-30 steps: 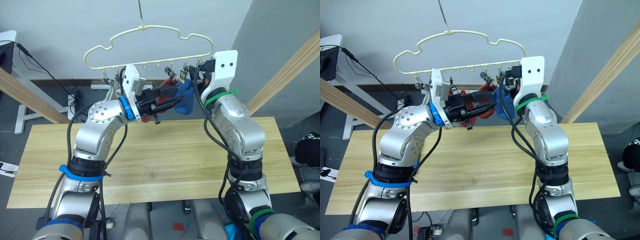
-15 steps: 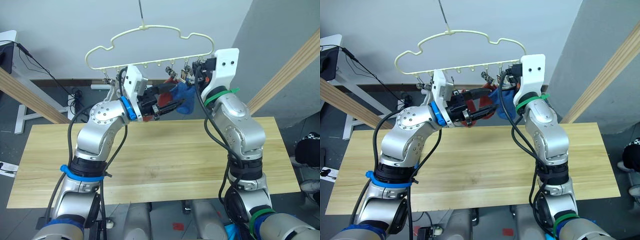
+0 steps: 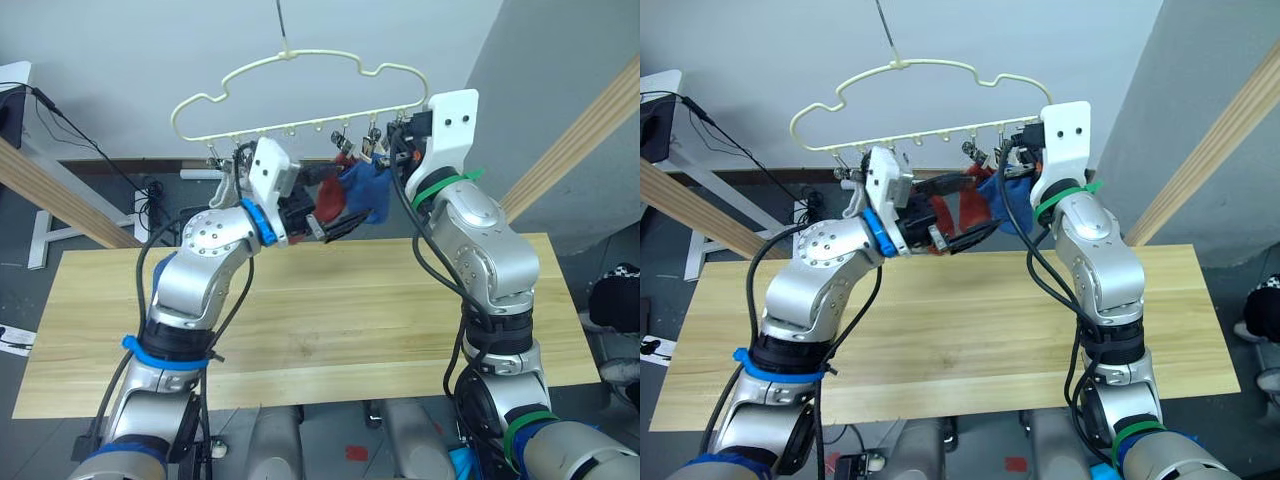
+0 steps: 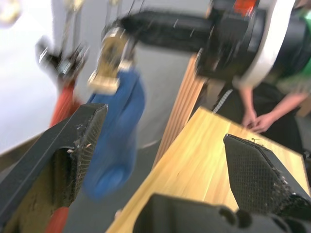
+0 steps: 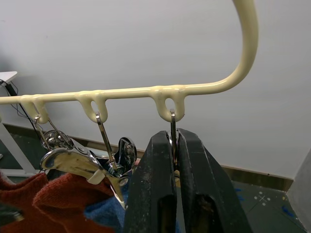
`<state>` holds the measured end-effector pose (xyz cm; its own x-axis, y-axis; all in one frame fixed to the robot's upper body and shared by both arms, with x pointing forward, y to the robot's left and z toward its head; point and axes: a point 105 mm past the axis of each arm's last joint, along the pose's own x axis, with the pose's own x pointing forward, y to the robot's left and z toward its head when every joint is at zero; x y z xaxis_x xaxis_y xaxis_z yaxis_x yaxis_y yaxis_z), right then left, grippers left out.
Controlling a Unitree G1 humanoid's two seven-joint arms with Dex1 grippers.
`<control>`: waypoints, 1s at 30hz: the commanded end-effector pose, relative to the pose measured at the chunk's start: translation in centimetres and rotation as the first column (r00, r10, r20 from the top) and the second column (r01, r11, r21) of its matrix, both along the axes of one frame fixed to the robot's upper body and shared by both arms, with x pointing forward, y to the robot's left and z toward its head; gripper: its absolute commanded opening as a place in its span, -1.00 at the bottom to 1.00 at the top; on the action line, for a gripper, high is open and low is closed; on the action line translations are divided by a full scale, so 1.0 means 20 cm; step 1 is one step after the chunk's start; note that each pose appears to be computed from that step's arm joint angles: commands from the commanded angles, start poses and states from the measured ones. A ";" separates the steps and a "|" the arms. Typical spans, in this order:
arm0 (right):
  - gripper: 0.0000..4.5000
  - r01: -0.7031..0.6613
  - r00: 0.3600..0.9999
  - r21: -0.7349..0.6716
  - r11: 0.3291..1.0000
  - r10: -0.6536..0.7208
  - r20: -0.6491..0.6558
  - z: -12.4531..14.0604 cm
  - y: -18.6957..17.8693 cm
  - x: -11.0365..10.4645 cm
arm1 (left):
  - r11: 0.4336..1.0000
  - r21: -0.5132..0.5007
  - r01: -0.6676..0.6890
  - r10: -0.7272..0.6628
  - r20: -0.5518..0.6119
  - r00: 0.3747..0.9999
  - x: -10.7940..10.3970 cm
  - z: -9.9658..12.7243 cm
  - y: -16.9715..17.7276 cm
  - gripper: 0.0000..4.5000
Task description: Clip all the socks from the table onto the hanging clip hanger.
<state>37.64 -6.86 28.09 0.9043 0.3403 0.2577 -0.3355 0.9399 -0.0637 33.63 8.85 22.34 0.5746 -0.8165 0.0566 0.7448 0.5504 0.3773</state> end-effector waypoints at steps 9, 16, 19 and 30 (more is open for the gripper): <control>-1.00 -0.046 0.998 0.000 0.999 0.046 0.044 0.05 0.03 -0.05 | 0.866 0.210 -0.455 0.484 -0.121 0.867 -0.05 -0.39 0.82 0.98; -1.00 -0.068 0.997 -0.004 0.998 0.068 0.040 0.06 0.06 -0.05 | 0.791 0.338 -0.510 0.592 -0.209 0.779 -0.02 -0.54 1.14 0.98; -1.00 -0.077 0.996 -0.008 0.997 0.078 0.037 0.06 0.06 -0.06 | 0.764 0.365 -0.533 0.629 -0.235 0.741 0.01 -0.57 1.22 0.98; -1.00 -0.095 0.995 -0.013 0.995 0.095 0.036 0.07 0.08 -0.06 | 0.747 0.531 -0.399 0.631 -0.378 0.678 -0.06 -0.79 1.30 0.81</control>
<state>37.17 -5.55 27.79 0.8837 0.4090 0.2275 -0.4027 0.9122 -0.0756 33.57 33.94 7.51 0.7794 -0.2868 -0.5570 0.5055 0.8131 0.2887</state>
